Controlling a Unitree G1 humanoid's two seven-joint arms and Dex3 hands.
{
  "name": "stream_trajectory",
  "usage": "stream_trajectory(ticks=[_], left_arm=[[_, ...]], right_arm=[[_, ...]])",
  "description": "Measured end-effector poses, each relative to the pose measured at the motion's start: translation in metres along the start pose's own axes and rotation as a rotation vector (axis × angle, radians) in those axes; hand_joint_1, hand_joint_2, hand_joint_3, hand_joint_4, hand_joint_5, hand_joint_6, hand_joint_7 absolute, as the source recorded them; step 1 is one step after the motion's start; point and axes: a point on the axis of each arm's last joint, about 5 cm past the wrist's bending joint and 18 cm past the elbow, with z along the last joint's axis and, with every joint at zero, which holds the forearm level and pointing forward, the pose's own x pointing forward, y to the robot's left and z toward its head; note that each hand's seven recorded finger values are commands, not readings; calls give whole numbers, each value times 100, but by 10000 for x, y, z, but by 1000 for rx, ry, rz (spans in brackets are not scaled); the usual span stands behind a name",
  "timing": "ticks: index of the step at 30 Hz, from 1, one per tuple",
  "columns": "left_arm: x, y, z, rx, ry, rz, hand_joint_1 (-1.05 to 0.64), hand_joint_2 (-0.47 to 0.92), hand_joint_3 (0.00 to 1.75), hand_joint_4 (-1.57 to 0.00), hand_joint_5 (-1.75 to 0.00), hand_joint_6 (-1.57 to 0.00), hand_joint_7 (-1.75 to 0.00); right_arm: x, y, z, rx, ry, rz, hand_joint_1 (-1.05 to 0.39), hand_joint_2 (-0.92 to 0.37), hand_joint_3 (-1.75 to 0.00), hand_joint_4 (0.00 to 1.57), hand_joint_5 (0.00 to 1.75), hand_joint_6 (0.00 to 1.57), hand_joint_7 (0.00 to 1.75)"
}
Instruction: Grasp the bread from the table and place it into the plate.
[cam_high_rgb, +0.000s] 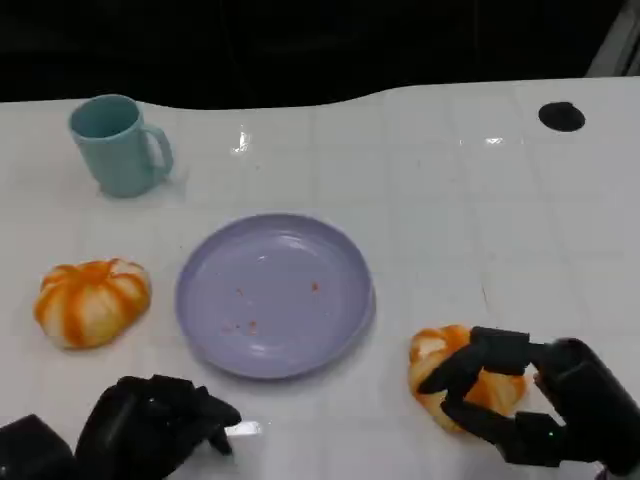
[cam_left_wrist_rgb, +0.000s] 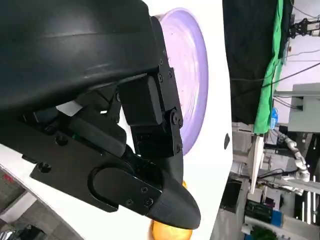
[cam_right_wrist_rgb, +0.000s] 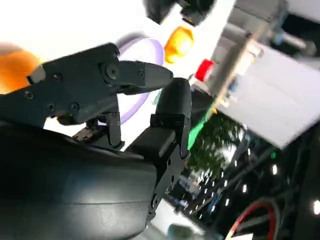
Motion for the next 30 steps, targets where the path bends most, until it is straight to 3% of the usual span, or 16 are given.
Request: stream_trajectory(ticks=[6,7,11,17,24,30], left_arm=[[2,0,0,0,1,-1,-105,85,0,-79,-165,-157,-22],[3,0,0,0,1,-1,-105,85,0,-79,-165,-157,-22],[3,-1,0,1,1,-1,-105,85,0,-79,-165,-157,-22],[5,-2,0,1,2,-2,-105,86,0,-79,-165,-157,-22],[8,-4,0,1,1,-1,-105,85,0,-79,-165,-157,-22],[11,-7,-1,0,1,-1,-105,85,0,-80,-165,-157,-22]], right_arm=[[41,-148,142,-262,45,108,-52,-92,-14,36,87,45,37],[46,-176,170,-304,50,119,-54,-92,-15,33,74,46,25],[66,-286,305,-470,93,184,-58,-92,-13,32,46,48,7],[102,-395,484,-633,158,279,-62,-92,-11,22,26,39,0],[128,-374,582,-754,248,371,-63,-92,-5,12,16,24,0],[148,-315,551,-804,301,412,-61,-92,-3,10,14,20,0]])
